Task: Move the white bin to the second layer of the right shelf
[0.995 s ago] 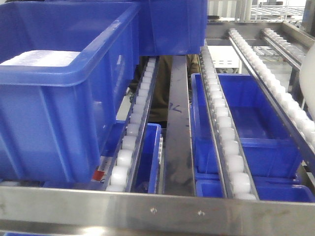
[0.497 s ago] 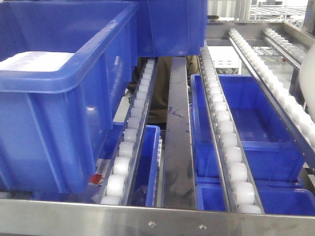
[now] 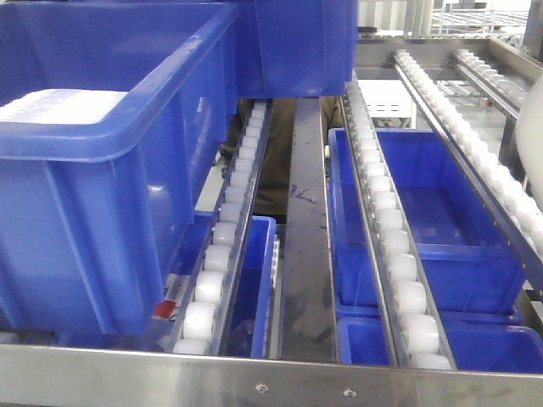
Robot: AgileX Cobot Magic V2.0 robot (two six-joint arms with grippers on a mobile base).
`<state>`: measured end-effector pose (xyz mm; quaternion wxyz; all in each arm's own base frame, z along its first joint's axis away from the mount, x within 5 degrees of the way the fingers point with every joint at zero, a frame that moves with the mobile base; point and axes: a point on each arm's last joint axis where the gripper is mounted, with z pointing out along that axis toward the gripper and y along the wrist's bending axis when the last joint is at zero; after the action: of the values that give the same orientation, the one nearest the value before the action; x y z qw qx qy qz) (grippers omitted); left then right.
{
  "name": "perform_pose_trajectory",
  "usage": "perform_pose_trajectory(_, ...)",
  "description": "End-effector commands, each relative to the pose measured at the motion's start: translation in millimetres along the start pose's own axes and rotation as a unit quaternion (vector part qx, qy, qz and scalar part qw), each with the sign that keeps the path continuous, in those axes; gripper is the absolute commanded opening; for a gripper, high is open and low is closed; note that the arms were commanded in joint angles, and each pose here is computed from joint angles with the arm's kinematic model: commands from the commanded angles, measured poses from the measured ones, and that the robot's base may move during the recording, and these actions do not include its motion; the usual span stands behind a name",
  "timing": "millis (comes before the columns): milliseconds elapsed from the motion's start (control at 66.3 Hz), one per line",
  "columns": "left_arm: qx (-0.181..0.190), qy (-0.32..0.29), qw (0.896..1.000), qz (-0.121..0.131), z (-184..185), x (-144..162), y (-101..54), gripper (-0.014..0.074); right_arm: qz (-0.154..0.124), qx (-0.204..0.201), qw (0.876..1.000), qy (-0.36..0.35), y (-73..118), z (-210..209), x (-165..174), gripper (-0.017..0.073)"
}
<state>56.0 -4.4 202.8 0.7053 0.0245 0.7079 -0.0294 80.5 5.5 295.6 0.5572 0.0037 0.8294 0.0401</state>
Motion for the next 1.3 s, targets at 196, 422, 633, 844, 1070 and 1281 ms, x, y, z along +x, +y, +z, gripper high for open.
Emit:
perform_pose_trajectory(196,0.003,-0.03,1.0,-0.005,0,4,-0.2,0.0085,0.0,-0.001,0.998,-0.061,0.7,-4,-18,0.0047)
perform_pose_trajectory(422,0.003,-0.03,1.0,-0.005,0,4,-0.2,0.0085,0.0,-0.001,0.998,-0.061,0.8,-4,-18,0.0047)
perform_pose_trajectory(633,0.003,-0.03,1.0,-0.005,0,4,-0.2,0.0085,0.003,-0.001,0.998,-0.06,0.7,-3,-18,0.0052)
perform_pose_trajectory(844,0.003,-0.03,1.0,-0.005,0,4,-0.2,0.0085,0.009,0.002,1.0,-0.018,0.3,15,-17,0.0057)
perform_pose_trajectory(1070,0.003,-0.03,1.0,-0.005,0,4,-0.2,0.0085,0.044,0.008,0.999,0.031,-0.8,57,-17,0.0057)
perform_pose_trajectory(1281,0.003,-0.03,1.0,-0.005,0,4,-0.2,0.0085,0.061,0.017,0.995,0.082,-2.4,97,-9,0.0057)
